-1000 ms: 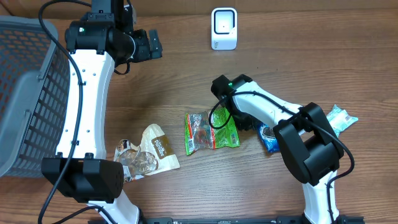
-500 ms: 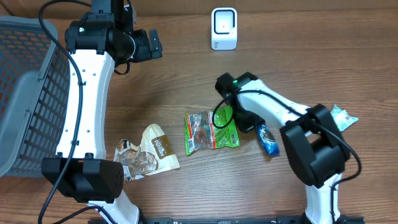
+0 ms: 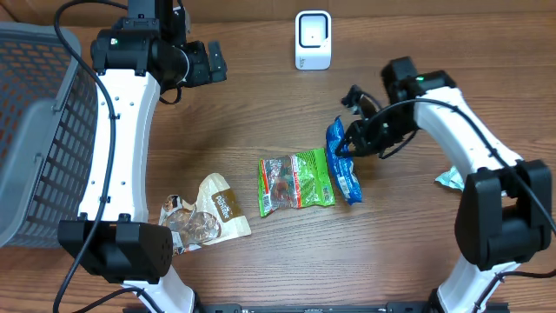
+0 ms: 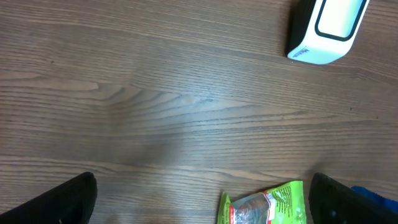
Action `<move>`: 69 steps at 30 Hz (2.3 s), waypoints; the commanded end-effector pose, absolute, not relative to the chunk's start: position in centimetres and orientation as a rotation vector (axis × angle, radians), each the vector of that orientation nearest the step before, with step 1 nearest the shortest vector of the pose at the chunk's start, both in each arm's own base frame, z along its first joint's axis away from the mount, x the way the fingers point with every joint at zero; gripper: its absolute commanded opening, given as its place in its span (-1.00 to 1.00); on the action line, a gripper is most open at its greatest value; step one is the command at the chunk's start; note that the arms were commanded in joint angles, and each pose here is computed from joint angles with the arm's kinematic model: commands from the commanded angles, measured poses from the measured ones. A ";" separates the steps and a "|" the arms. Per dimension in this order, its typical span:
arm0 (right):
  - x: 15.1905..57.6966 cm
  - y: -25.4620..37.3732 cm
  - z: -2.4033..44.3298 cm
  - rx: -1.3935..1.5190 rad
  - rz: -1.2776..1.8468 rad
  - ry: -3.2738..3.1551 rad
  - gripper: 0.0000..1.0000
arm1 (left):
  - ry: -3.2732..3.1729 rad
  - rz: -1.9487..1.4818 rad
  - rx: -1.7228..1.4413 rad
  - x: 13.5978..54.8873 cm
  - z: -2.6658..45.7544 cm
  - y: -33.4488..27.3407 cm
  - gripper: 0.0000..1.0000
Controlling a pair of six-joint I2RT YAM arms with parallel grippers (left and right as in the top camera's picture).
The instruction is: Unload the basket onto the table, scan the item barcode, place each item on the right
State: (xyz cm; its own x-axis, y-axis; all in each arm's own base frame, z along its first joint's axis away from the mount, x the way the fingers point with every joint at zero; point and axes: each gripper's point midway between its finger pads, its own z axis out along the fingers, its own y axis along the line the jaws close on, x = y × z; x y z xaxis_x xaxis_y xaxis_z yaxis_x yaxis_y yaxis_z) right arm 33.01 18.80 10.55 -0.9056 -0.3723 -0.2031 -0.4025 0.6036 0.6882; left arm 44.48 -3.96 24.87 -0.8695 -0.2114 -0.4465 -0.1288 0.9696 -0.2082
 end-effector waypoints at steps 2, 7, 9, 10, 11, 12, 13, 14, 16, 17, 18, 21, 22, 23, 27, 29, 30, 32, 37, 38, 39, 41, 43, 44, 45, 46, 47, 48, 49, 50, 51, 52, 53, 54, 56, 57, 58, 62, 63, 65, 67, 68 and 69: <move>31.9 19.3 8.9 -0.604 1.497 2.708 -0.92 | 2.623 -0.234 -0.249 44.7 25.3 -4.1 1.00; 32.3 16.9 4.7 -0.392 1.386 2.918 -0.81 | 2.623 -0.234 -0.249 44.7 25.3 -4.1 1.00; 32.7 15.2 2.9 -0.262 1.217 3.040 -0.68 | 2.623 -0.235 -0.249 44.7 25.3 -4.1 1.00; 32.9 14.3 2.2 -0.214 1.129 3.085 -0.56 | 2.623 -0.234 -0.249 44.7 25.3 -4.1 1.00; 33.1 13.3 1.5 -0.160 1.023 3.130 -0.43 | 2.623 -0.235 -0.249 44.7 25.3 -4.1 0.99; 33.3 12.3 1.0 -0.106 0.924 3.169 -0.28 | 2.623 -0.235 -0.249 44.7 25.3 -4.1 1.00; 33.5 10.9 0.4 -0.036 0.799 3.209 -0.11 | 2.623 -0.234 -0.249 44.7 25.3 -4.1 0.99; 33.7 9.3 -0.1 0.047 0.653 3.244 0.14 | 2.623 -0.235 -0.249 44.7 25.3 -4.1 0.99; 34.0 7.2 -0.3 0.143 0.471 3.278 1.00 | 2.623 -0.235 -0.249 44.7 25.3 -4.1 1.00; 34.1 6.4 -0.1 0.165 0.412 3.284 1.00 | 2.623 -0.234 -0.249 44.7 25.3 -4.1 1.00; 34.4 5.6 0.2 0.189 0.355 3.287 1.00 | 2.623 -0.235 -0.249 44.7 25.3 -4.1 1.00; 35.9 4.5 2.3 0.189 0.263 3.265 1.00 | 2.623 -0.234 -0.249 44.7 25.3 -4.1 0.99; 36.3 4.5 2.9 0.187 0.255 3.256 1.00 | 2.623 -0.234 -0.249 44.7 25.3 -4.1 1.00; 37.1 4.6 4.1 0.175 0.255 3.233 1.00 | 2.623 -0.234 -0.249 44.7 25.3 -4.1 0.99; 39.1 5.5 8.8 0.134 0.271 3.149 1.00 | 2.623 -0.235 -0.249 44.7 25.3 -4.1 1.00; 39.6 6.2 11.3 0.099 0.322 3.104 1.00 | 2.623 -0.235 -0.249 44.7 25.3 -4.1 0.99; 39.8 6.9 13.0 0.059 0.374 3.070 1.00 | 2.623 -0.234 -0.249 44.7 25.3 -4.1 1.00; 39.9 7.9 16.0 0.005 0.466 2.999 1.00 | 2.623 -0.235 -0.249 44.7 25.3 -4.1 0.99; 37.9 8.5 21.9 -0.040 0.520 2.878 1.00 | 2.623 -0.235 -0.249 44.7 25.3 -4.1 1.00; 37.3 8.4 22.5 -0.062 0.519 2.873 1.00 | 2.623 -0.235 -0.249 44.7 25.3 -4.1 1.00; 36.8 8.4 22.8 -0.077 0.517 2.876 1.00 | 2.623 -0.234 -0.249 44.7 25.3 -4.1 1.00; 35.9 8.3 22.7 -0.101 0.515 2.906 1.00 | 2.623 -0.235 -0.249 44.7 25.3 -4.1 0.99; 35.4 8.2 21.4 -0.098 0.512 2.946 1.00 | 2.623 -0.235 -0.249 44.7 25.3 -4.1 1.00; 35.1 8.2 20.1 -0.150 0.510 2.964 1.00 | 2.623 -0.235 -0.249 44.7 25.3 -4.1 0.99; 34.5 8.2 18.2 -0.212 0.509 2.992 1.00 | 2.623 -0.234 -0.249 44.7 25.3 -4.1 1.00; 34.1 8.1 17.1 -0.231 0.513 3.013 0.96 | 2.623 -0.235 -0.249 44.7 25.3 -4.1 1.00; 33.7 8.1 15.9 -0.231 0.516 3.034 0.72 | 2.623 -0.235 -0.249 44.7 25.3 -4.1 1.00; 33.3 8.1 14.7 -0.226 0.519 3.054 0.48 | 2.623 -0.235 -0.249 44.7 25.3 -4.1 0.99; 32.8 8.0 13.5 -0.219 0.522 3.077 0.05 | 2.623 -0.235 -0.249 44.7 25.3 -4.1 1.00; 32.2 7.8 12.2 -0.212 0.518 3.103 -0.46 | 2.623 -0.235 -0.249 44.7 25.3 -4.1 1.00; 31.8 7.7 11.3 -0.208 0.509 3.121 -0.66 | 2.623 -0.235 -0.249 44.7 25.3 -4.1 0.99; 31.2 7.4 10.1 -0.193 0.489 3.147 -0.84 | 2.623 -0.235 -0.249 44.7 25.3 -4.1 0.99; 30.7 7.2 9.2 -0.181 0.473 3.166 -0.92 | 2.623 -0.234 -0.249 44.7 25.3 -4.1 0.99; 30.2 6.8 8.1 -0.147 0.446 3.192 -0.92 | 2.623 -0.235 -0.249 44.7 25.3 -4.1 1.00; 29.3 5.9 6.5 -0.025 0.361 3.236 -0.92 | 2.623 -0.235 -0.249 44.7 25.3 -4.1 1.00; 29.1 5.8 5.9 0.017 0.346 3.245 -0.92 | 2.623 -0.235 -0.249 44.7 25.3 -4.1 1.00; 28.8 5.7 5.4 0.055 0.343 3.250 -0.92 | 2.623 -0.235 -0.249 44.7 25.3 -4.1 0.99; 27.3 6.5 3.6 0.144 0.359 3.284 -0.92 | 2.623 -0.234 -0.249 44.7 25.3 -4.1 1.00; 26.7 6.9 3.1 0.135 0.380 3.299 -0.92 | 2.623 -0.235 -0.249 44.7 25.3 -4.1 1.00; 25.7 7.9 2.4 0.152 0.433 3.317 -0.92 | 2.623 -0.235 -0.249 44.7 25.3 -4.1 1.00; 24.8 9.4 1.8 0.126 0.524 3.321 -0.92 | 2.623 -0.234 -0.249 44.7 25.3 -4.1 1.00; 24.5 10.1 1.5 0.123 0.555 3.322 -0.92 | 2.623 -0.235 -0.249 44.7 25.3 -4.1 0.99; 24.2 10.9 1.2 0.119 0.583 3.320 -0.92 | 2.623 -0.235 -0.249 44.7 25.3 -4.1 1.00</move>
